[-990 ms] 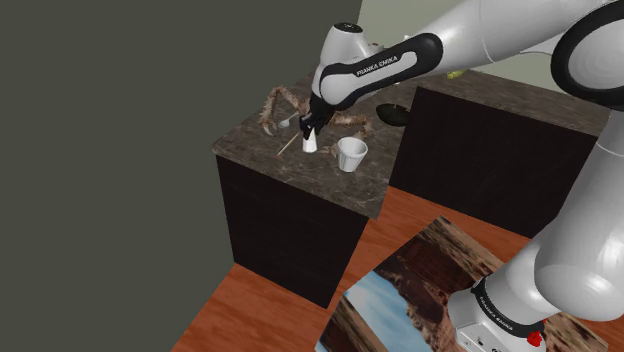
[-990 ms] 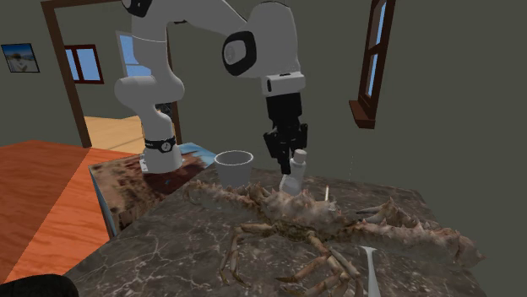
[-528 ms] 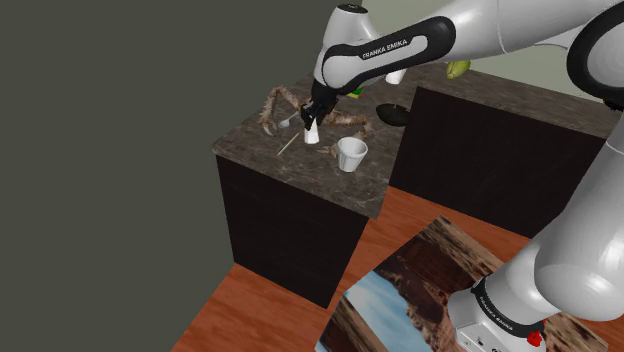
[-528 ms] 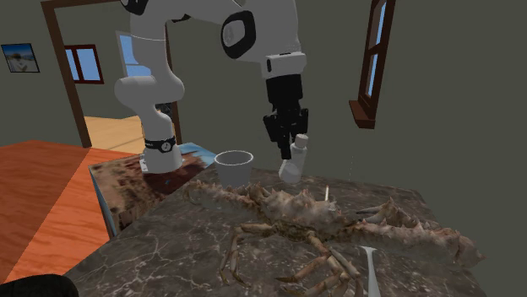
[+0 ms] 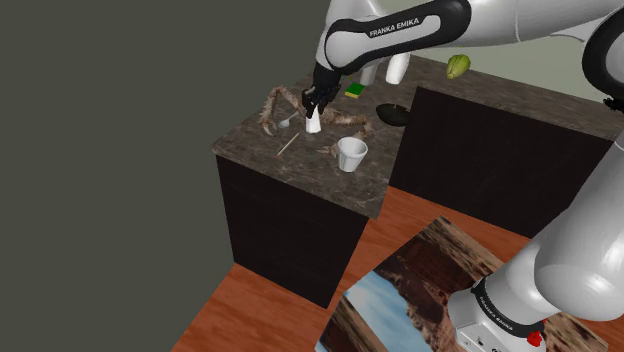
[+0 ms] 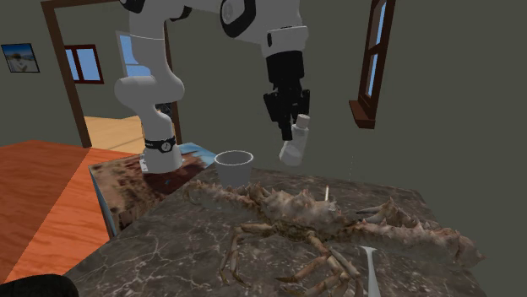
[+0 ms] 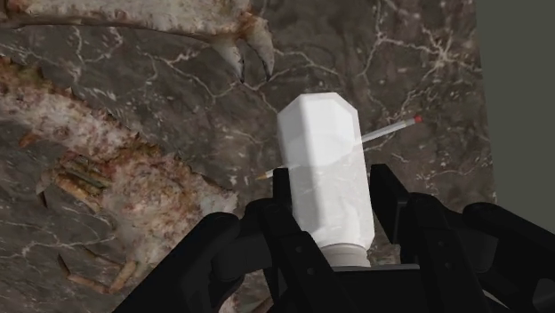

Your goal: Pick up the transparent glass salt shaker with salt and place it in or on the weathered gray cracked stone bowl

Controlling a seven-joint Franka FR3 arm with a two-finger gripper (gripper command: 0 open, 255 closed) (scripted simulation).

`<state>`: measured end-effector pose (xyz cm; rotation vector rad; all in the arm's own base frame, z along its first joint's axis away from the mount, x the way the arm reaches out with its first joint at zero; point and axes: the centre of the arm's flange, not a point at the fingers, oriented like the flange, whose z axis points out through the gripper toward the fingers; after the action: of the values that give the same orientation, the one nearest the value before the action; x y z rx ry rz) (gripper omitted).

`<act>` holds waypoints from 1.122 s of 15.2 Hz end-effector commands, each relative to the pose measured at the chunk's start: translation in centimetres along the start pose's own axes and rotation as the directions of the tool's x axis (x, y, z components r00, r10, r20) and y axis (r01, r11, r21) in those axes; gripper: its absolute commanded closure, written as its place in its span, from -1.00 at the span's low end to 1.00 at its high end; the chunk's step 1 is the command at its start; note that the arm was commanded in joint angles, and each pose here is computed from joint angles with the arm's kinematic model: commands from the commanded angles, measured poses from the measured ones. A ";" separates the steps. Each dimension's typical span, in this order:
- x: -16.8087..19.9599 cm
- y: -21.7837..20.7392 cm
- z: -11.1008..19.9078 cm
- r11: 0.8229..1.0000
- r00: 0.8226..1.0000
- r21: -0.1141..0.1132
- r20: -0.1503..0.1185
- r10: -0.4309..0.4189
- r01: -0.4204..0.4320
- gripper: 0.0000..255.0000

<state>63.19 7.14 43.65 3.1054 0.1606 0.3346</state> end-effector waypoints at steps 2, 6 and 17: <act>0.3 0.1 -1.5 1.000 1.000 0.000 0.000 0.000 0.000 1.00; 0.2 2.7 -2.1 1.000 1.000 0.000 0.000 0.000 0.000 1.00; -1.3 17.2 -2.5 1.000 1.000 0.000 0.000 0.000 0.000 1.00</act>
<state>63.10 -8.60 46.11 3.1058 0.1577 0.3341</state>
